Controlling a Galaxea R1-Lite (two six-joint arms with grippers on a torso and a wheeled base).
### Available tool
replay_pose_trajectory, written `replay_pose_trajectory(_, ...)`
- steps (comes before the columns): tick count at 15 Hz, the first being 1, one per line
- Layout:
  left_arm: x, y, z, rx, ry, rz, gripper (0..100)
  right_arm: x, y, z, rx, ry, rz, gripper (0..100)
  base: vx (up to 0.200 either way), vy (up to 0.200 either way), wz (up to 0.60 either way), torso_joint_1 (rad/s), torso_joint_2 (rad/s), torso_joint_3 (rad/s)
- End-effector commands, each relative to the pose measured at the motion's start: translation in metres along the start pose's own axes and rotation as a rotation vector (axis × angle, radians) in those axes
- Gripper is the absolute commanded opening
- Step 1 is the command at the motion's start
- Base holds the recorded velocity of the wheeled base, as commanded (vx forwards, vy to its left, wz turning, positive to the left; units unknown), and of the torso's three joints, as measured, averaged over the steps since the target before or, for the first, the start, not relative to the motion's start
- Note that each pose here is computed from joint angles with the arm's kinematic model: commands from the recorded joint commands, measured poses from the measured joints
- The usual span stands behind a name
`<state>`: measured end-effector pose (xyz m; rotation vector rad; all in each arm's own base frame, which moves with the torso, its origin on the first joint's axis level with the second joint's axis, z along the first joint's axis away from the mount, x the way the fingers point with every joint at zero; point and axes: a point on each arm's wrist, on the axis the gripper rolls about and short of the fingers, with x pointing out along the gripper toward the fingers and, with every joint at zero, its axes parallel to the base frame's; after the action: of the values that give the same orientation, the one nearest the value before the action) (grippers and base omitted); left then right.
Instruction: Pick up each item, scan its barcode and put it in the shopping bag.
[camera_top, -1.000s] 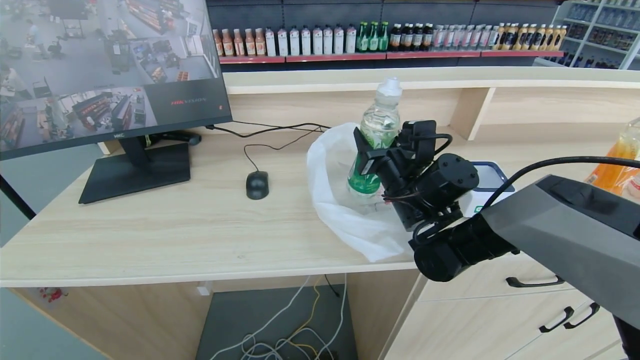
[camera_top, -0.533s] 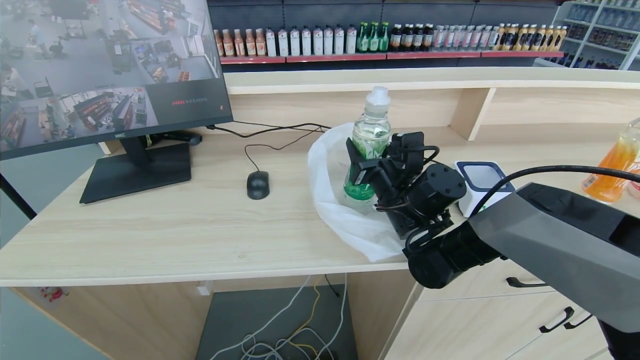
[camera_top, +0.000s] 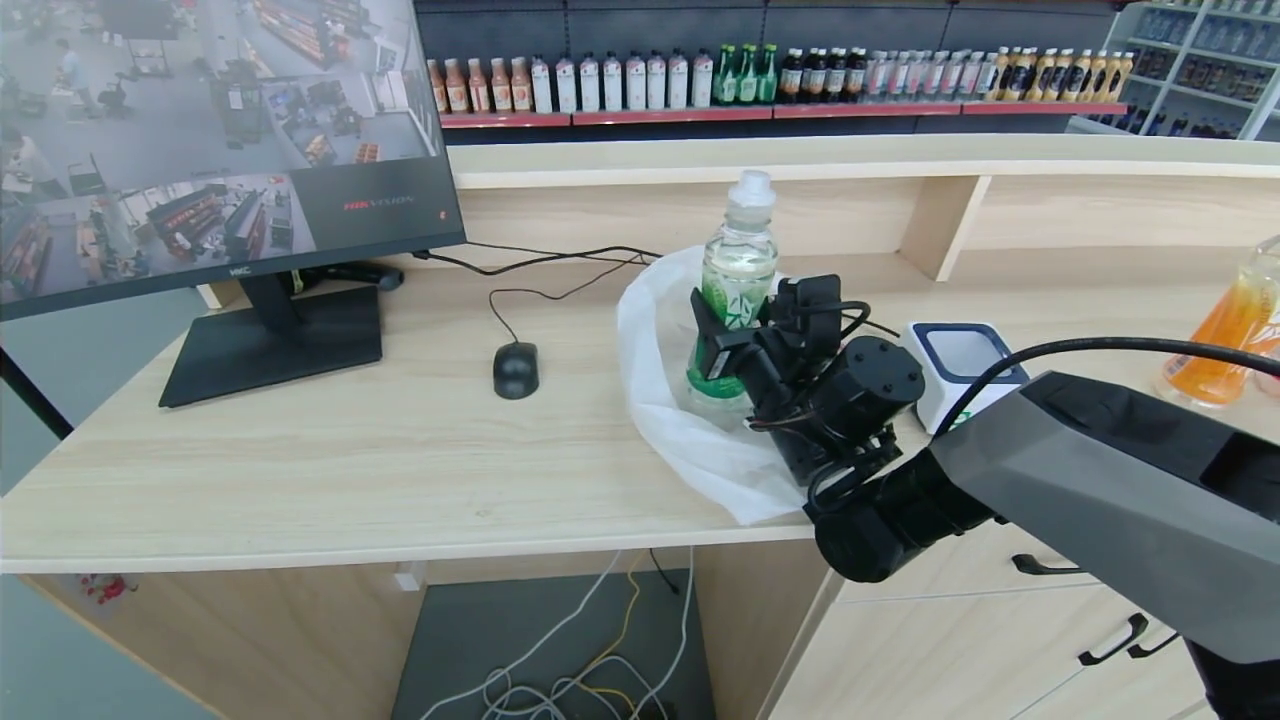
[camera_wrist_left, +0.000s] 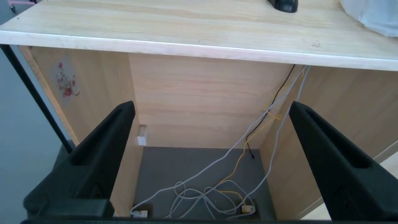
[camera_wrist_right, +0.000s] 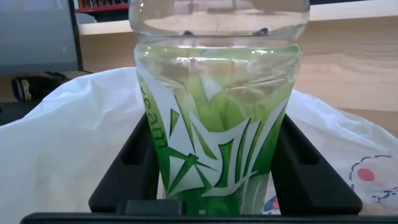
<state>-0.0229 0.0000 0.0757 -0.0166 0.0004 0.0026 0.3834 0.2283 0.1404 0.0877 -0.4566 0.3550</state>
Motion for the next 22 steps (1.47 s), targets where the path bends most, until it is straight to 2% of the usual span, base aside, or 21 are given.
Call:
replay_pose_trajectory(1, 0.0, 0.0, 0.0, 0.0, 0.0, 0.001, 100, -0.001, 0.0, -0.001, -0.001, 0.005, 0.001, 0, 0.0, 0.0, 0.0, 0.0, 0.0, 0.0)
replay_pose_trajectory(6, 0.0, 0.0, 0.0, 0.0, 0.0, 0.001, 100, -0.002, -0.001, 0.003, -0.001, 0.004, 0.001, 0, 0.0, 0.0, 0.0, 0.0, 0.0, 0.0)
replay_pose_trajectory(7, 0.0, 0.0, 0.0, -0.002, 0.0, 0.001, 100, -0.002, -0.002, 0.006, 0.002, -0.003, -0.001, 100, 0.0, 0.0, 0.0, 0.0, 0.0, 0.0)
replay_pose_trajectory(13, 0.0, 0.0, 0.0, -0.002, 0.001, 0.001, 100, -0.008, 0.0, 0.025, 0.012, -0.008, -0.001, 100, 0.0, 0.0, 0.0, 0.0, 0.0, 0.0)
replay_pose_trajectory(17, 0.0, 0.0, 0.0, -0.002, 0.001, 0.001, 100, -0.031, 0.012, 0.058, 0.032, 0.004, 0.041, 100, 0.0, 0.0, 0.0, 0.0, 0.0, 0.0)
replay_pose_trajectory(19, 0.0, 0.0, 0.0, 0.001, 0.0, 0.001, 100, -0.05, 0.007, 0.085, 0.034, 0.006, 0.047, 100, 0.0, 0.0, 0.0, 0.0, 0.0, 0.0)
replay_pose_trajectory(21, 0.0, 0.0, 0.0, -0.002, 0.001, 0.001, 100, -0.065, 0.003, 0.093, 0.029, 0.031, 0.049, 100, 0.0, 0.0, 0.0, 0.0, 0.0, 0.0)
replay_pose_trajectory(22, 0.0, 0.0, 0.0, -0.002, 0.001, 0.001, 100, -0.082, 0.001, 0.095, 0.022, 0.076, 0.057, 100, 0.0, 0.0, 0.0, 0.0, 0.0, 0.0)
